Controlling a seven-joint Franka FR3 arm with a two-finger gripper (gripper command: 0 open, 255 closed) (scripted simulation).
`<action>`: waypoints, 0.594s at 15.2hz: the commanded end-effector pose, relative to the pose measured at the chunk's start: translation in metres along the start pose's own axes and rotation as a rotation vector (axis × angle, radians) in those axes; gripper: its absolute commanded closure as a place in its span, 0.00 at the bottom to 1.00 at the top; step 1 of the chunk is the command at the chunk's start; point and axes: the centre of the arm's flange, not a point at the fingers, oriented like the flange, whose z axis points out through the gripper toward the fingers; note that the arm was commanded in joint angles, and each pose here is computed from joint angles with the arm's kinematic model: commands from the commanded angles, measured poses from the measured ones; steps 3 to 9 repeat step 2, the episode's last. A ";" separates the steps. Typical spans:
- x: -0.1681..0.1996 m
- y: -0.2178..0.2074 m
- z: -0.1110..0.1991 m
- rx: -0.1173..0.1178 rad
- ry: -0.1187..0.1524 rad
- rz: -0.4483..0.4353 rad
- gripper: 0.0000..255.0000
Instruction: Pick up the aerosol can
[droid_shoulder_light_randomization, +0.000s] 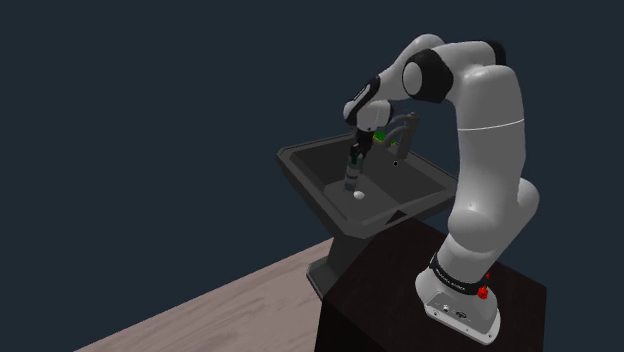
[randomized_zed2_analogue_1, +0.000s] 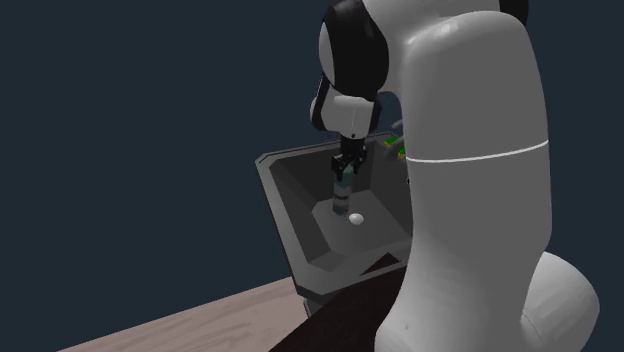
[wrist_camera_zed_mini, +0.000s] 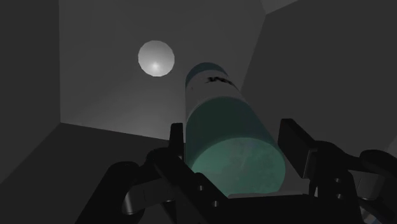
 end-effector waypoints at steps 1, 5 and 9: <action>0.001 -0.001 -0.006 0.000 0.000 0.000 1.00; 0.001 -0.001 -0.006 0.000 0.000 0.000 1.00; 0.001 -0.001 -0.006 0.000 0.000 0.000 1.00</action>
